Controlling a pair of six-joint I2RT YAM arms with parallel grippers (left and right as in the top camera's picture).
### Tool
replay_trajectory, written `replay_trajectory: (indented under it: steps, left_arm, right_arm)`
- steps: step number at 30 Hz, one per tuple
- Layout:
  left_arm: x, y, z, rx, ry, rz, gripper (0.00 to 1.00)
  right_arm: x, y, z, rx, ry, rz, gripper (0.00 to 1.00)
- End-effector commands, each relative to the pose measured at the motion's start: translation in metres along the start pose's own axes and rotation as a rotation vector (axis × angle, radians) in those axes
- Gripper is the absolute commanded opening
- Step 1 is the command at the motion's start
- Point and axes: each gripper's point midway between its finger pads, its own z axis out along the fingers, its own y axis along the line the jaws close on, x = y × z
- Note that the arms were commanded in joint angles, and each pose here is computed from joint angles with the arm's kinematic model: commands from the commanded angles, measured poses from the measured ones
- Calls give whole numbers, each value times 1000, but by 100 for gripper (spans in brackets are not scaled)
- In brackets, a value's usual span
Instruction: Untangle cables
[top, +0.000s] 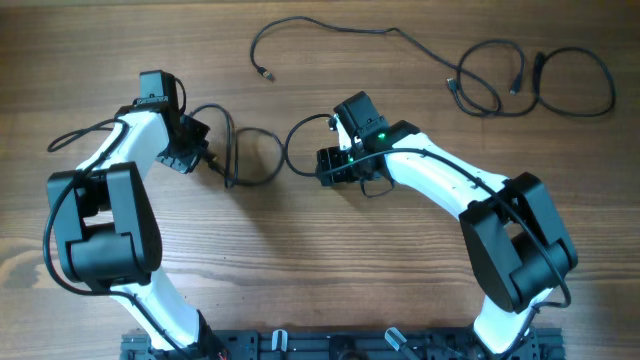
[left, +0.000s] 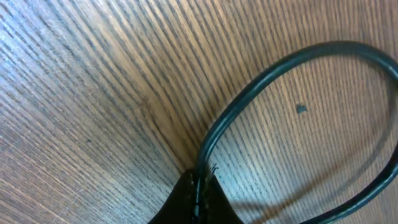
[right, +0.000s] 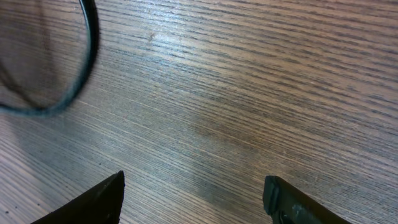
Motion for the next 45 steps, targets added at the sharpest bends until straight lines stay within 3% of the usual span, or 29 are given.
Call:
replay_trajectory:
  steps: [1, 7, 11, 17, 20, 23, 29, 31, 34, 45]
  left_arm:
    - [13, 25, 18, -80, 41, 16, 4]
    - [5, 6, -14, 6, -8, 169, 4]
    - [-6, -16, -73, 132, -116, 217, 4]
    - [-6, -39, -183, 379, -286, 240, 4]
    - [11, -47, -225, 519, -284, 274, 4]
    - [31, -54, -254, 639, -247, 318, 4]
    - [60, -64, -274, 771, -145, 398, 4]
    - [76, -70, -282, 842, -98, 500, 4]
    - [93, -75, -292, 922, -76, 656, 4]
    - [104, -61, -280, 879, -70, 800, 4]
  right_arm:
    - [-2, -1, -7, 10, -22, 5, 74]
    - [5, 1, -10, -12, 12, -18, 72]
    - [5, 9, -24, -85, 19, -44, 69]
    - [-19, 27, -82, -201, -112, -57, 69]
    - [-29, 43, -122, -264, -210, -92, 72]
    - [-34, 62, -154, -342, -283, -130, 83]
    - [-32, 77, -179, -422, -300, -47, 89]
    - [-31, 75, -175, -421, -285, -18, 97]
    - [-33, 70, -169, -396, -281, -6, 99]
    - [-33, 57, -136, -363, -204, 85, 100]
